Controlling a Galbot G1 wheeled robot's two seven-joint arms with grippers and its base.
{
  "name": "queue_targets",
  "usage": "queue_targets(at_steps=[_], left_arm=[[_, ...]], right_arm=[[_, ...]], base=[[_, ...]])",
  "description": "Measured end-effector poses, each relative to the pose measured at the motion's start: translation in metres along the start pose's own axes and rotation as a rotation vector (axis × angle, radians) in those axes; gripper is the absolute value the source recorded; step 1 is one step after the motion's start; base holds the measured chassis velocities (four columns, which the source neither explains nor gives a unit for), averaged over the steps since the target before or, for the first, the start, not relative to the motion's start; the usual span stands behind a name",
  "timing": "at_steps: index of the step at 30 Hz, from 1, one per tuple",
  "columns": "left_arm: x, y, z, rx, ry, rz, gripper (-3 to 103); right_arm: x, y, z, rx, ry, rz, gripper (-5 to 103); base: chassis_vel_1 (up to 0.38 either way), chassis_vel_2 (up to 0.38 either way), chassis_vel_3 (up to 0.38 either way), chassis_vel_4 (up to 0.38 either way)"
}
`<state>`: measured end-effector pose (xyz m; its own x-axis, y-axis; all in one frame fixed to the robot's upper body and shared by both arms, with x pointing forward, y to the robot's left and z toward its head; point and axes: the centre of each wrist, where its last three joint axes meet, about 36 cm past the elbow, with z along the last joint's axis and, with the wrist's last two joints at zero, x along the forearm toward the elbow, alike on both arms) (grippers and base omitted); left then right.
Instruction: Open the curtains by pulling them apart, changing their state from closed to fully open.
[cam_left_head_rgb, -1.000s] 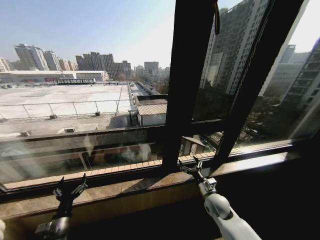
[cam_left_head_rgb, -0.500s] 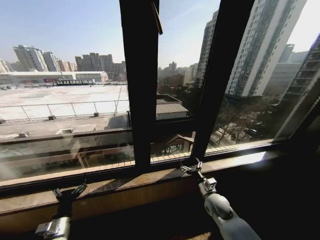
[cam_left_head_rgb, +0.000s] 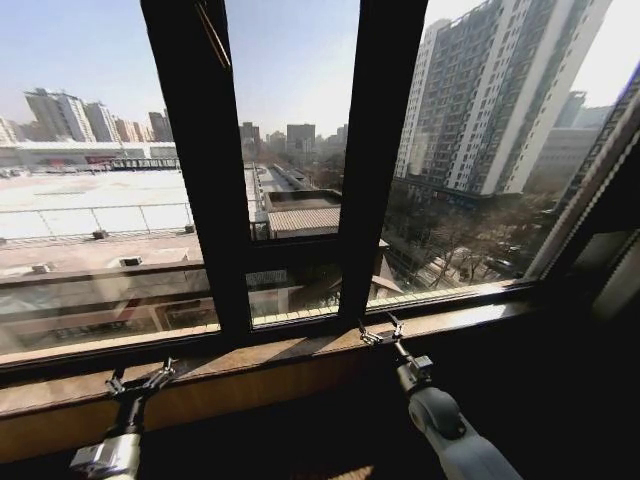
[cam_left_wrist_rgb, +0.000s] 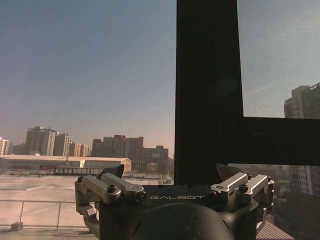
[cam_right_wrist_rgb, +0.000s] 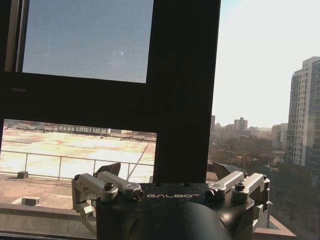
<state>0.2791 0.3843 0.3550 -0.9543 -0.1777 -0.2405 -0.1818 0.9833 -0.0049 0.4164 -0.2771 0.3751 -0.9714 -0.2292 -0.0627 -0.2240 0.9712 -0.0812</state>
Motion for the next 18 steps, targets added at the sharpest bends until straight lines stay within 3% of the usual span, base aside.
queue_targets(at_steps=[18], left_arm=[[0.0000,0.0000,0.0000,0.000,0.000,0.000,100]], right_arm=[[0.0000,0.0000,0.0000,0.000,0.000,0.000,100]], base=[[-0.345,-0.344,0.350,0.337]])
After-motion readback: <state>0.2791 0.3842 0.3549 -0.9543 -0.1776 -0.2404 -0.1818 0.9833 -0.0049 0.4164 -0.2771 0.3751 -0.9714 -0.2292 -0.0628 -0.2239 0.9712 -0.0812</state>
